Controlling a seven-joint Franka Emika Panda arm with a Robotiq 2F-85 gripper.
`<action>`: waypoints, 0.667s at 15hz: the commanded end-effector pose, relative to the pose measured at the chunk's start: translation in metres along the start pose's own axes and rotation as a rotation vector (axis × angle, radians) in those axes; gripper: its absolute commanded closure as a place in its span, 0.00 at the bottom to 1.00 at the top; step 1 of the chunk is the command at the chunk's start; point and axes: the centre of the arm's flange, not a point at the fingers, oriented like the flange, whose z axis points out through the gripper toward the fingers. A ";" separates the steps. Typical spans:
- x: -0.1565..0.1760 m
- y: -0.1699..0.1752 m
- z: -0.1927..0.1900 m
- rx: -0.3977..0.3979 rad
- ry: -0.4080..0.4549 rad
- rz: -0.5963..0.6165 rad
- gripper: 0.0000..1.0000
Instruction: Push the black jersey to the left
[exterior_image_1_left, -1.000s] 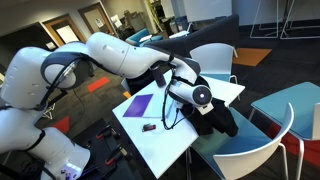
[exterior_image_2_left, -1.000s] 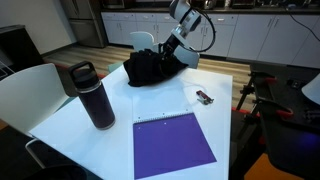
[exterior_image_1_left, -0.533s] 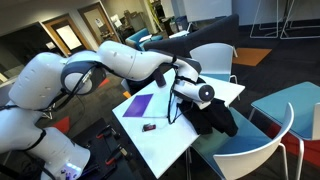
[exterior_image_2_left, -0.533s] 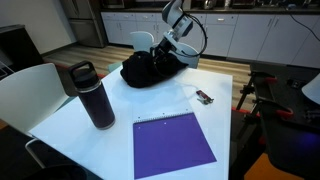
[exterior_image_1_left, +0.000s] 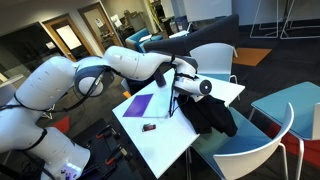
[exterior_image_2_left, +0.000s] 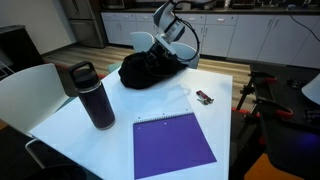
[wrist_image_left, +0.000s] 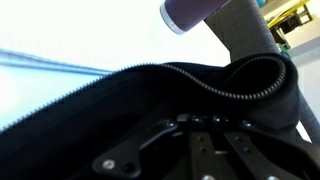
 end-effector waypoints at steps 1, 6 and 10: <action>0.008 -0.020 0.024 -0.003 -0.061 -0.010 1.00; -0.017 -0.035 0.026 -0.051 0.002 -0.077 1.00; -0.041 -0.048 -0.035 -0.129 0.173 -0.108 1.00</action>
